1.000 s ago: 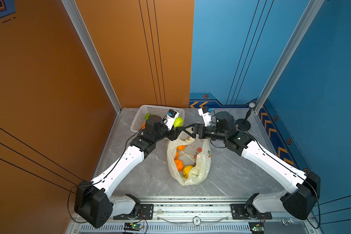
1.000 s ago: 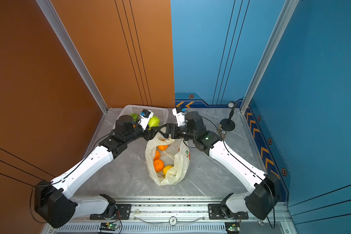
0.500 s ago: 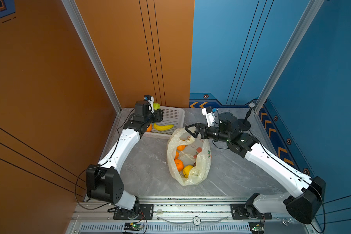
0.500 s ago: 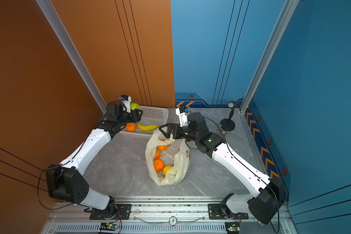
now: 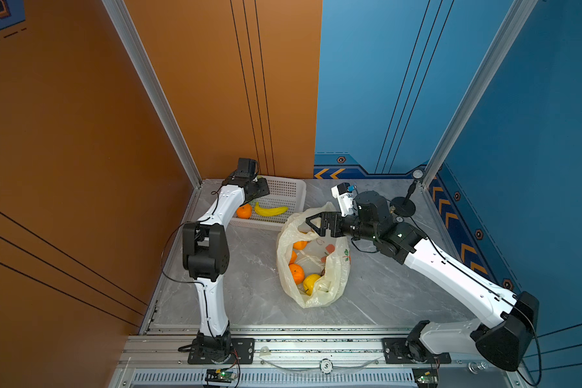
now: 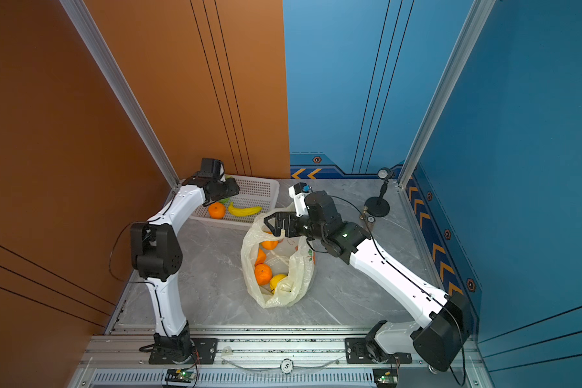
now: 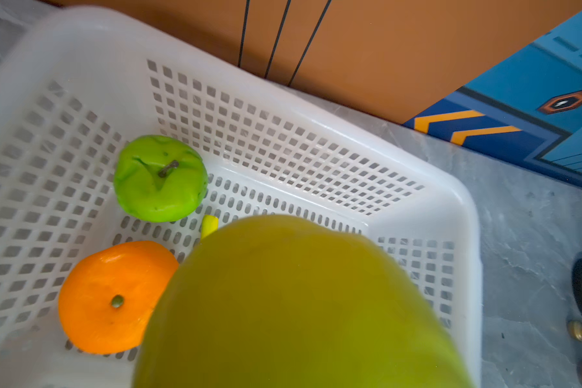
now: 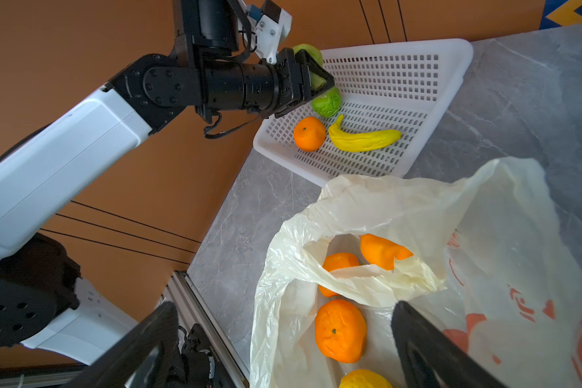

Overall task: Untie the knot of the plastic bag and take out the fruit
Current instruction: Place the fruit in the basket.

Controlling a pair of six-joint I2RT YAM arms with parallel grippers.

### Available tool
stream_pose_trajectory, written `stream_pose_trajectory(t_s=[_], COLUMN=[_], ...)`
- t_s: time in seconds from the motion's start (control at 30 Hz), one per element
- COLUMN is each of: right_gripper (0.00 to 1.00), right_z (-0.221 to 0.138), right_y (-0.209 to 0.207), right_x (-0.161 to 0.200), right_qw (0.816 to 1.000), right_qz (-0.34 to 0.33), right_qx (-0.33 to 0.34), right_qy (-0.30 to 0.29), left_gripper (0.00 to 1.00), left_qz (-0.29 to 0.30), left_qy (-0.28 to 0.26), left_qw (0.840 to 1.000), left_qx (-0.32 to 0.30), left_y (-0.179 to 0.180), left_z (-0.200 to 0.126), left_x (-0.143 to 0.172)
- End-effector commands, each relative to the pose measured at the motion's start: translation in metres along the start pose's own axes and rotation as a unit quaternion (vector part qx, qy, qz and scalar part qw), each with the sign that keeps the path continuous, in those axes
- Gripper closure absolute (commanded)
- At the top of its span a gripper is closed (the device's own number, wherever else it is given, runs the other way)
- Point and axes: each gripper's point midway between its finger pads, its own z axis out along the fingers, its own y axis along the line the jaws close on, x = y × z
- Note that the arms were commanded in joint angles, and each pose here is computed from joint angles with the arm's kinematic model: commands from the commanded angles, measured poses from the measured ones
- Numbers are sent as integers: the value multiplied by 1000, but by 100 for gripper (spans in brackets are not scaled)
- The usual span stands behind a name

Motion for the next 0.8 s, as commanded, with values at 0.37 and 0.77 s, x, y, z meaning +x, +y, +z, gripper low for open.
stream_pose_trajectory(t_s=[0.37,0.77], right_gripper=[0,0], right_z=[-8,-16], right_y=[10,13], right_x=[-2,-3], right_qw=[1000,1000], right_qz=[-14,-18], right_qx=[9,13], right_qy=[-6,-16], left_gripper=[66,32], left_qz=[-12,-30], left_qy=[54,63], left_qw=[998,997], left_qx=[-30,-33], left_y=[-1,8], left_z=[87,107], left_x=[2,7])
